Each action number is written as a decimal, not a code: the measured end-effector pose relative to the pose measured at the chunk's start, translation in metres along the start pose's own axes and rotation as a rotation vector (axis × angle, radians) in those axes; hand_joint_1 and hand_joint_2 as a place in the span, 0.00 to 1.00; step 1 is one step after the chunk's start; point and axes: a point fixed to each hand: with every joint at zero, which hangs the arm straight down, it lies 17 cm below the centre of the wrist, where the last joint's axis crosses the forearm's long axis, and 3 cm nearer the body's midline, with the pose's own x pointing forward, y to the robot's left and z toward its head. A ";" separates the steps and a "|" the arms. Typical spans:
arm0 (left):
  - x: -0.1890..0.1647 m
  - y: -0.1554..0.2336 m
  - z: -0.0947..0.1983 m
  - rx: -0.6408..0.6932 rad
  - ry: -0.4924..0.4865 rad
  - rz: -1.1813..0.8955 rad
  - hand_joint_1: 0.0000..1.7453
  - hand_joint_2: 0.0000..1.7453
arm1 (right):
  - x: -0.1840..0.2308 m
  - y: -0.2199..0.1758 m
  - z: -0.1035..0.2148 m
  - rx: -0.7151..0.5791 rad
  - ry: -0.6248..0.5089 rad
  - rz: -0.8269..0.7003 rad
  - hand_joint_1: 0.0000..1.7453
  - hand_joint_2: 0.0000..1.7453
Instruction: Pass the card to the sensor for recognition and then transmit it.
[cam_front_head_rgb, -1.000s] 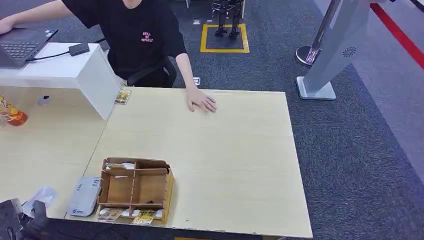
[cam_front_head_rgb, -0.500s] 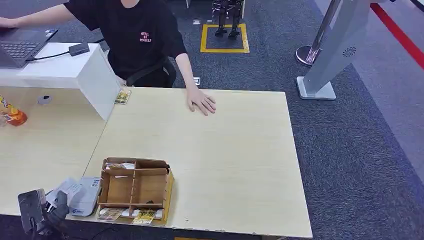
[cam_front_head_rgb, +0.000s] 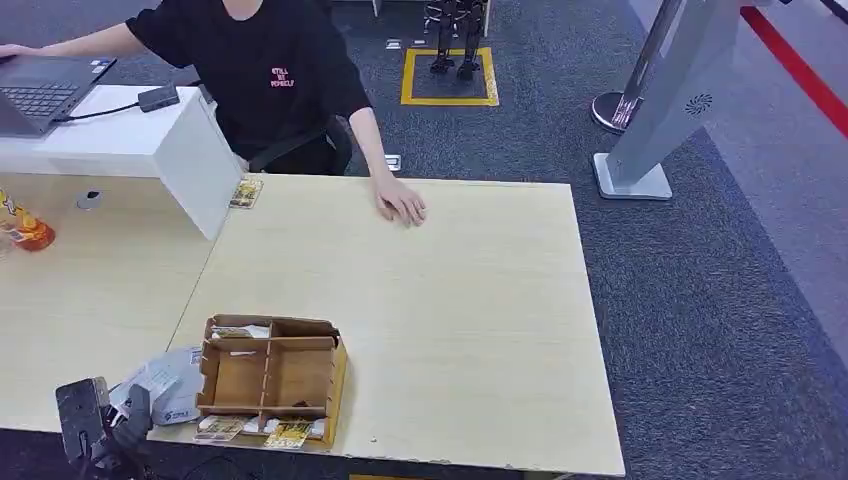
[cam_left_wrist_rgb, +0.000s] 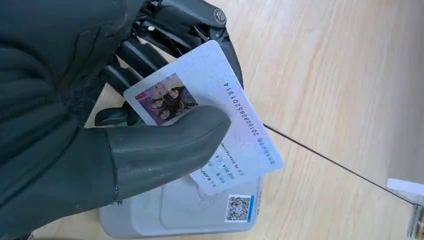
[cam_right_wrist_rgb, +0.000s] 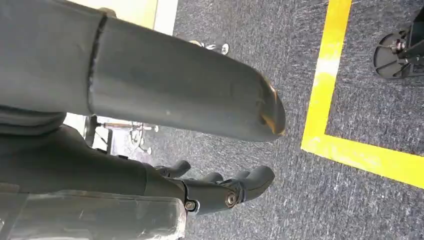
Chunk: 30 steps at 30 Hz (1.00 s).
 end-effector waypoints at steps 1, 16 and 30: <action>-0.001 0.000 0.001 0.005 0.002 -0.002 1.00 1.00 | 0.000 0.000 0.000 -0.001 0.000 0.000 0.00 0.00; 0.003 -0.016 0.011 0.040 0.027 0.123 1.00 1.00 | 0.000 -0.002 0.000 -0.013 0.000 -0.011 0.00 0.00; 0.003 -0.009 0.020 0.119 0.073 0.267 1.00 1.00 | 0.000 -0.002 0.000 -0.023 0.001 -0.016 0.00 0.00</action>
